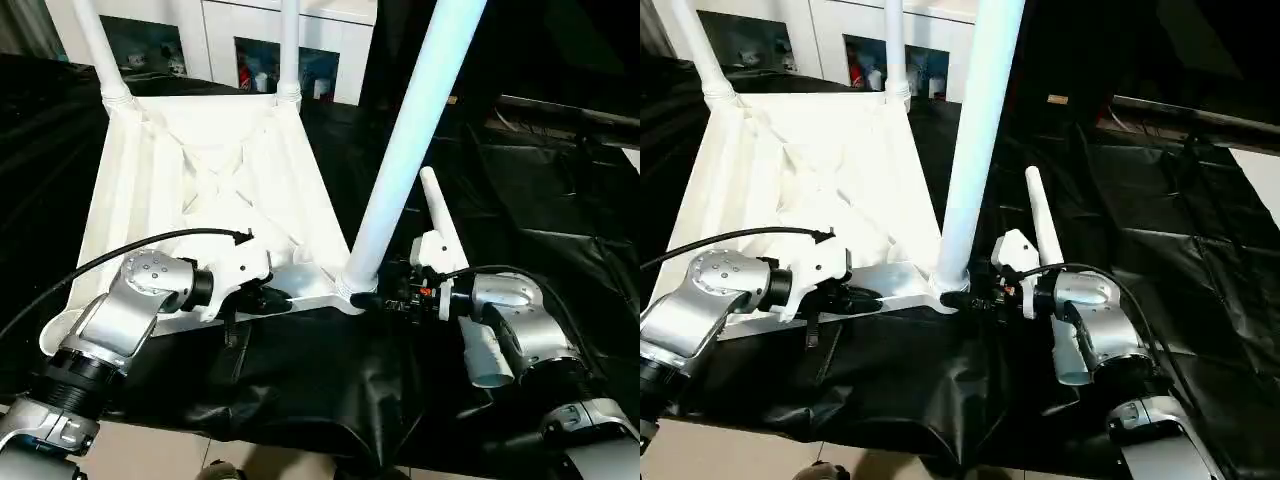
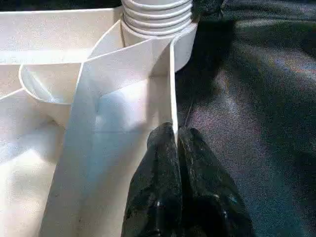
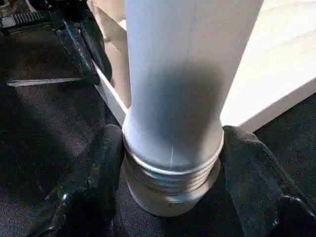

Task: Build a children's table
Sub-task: Rotate leg to tighten

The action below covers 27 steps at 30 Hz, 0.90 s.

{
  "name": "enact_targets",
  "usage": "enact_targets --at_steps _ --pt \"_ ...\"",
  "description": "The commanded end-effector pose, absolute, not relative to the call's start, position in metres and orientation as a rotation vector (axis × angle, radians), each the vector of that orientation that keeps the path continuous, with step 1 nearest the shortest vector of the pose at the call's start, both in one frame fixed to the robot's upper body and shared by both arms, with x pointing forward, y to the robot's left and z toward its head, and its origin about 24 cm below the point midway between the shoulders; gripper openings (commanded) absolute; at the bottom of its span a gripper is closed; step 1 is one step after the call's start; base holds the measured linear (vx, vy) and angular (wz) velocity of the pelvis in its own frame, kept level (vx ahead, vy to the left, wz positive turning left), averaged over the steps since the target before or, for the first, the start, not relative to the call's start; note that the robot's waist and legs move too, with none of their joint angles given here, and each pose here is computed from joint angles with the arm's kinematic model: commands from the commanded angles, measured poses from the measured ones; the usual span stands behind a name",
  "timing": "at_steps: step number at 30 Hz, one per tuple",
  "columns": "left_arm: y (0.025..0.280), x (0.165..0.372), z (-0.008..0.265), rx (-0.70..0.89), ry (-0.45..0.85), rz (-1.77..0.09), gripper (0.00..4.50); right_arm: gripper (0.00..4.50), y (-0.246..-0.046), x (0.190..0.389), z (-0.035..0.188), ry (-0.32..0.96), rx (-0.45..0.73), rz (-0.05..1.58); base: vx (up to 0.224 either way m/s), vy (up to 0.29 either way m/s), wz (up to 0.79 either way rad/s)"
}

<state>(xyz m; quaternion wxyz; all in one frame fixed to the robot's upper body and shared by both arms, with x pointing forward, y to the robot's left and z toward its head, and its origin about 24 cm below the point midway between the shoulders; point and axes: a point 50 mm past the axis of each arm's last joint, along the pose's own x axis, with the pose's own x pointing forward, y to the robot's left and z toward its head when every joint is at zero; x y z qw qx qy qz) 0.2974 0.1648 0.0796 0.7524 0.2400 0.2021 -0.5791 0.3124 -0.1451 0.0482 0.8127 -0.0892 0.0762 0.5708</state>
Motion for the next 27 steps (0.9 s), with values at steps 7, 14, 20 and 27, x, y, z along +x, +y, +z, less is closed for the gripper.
enact_targets --at_steps 7,14,20,27 --pt "0.1588 0.2924 0.0762 0.528 0.443 -1.312 0.0 3.46 -0.1419 0.3125 0.0479 0.164 -0.166 1.229 0.0 0.0 0.0" --pt "0.1596 0.2927 0.0759 0.53 0.445 -1.31 0.0 3.3 -0.1418 0.3132 0.0469 0.161 -0.2 1.224 0.0 0.0 0.0" --pt "0.1596 0.294 0.0765 0.528 0.443 -1.308 0.0 2.74 -0.1425 0.314 0.0488 0.152 -0.165 1.227 0.0 0.0 0.0" --pt "0.1593 0.2939 0.0761 0.526 0.446 -1.312 0.0 2.64 -0.1423 0.3126 0.0474 0.154 -0.16 1.238 0.0 0.0 0.0"
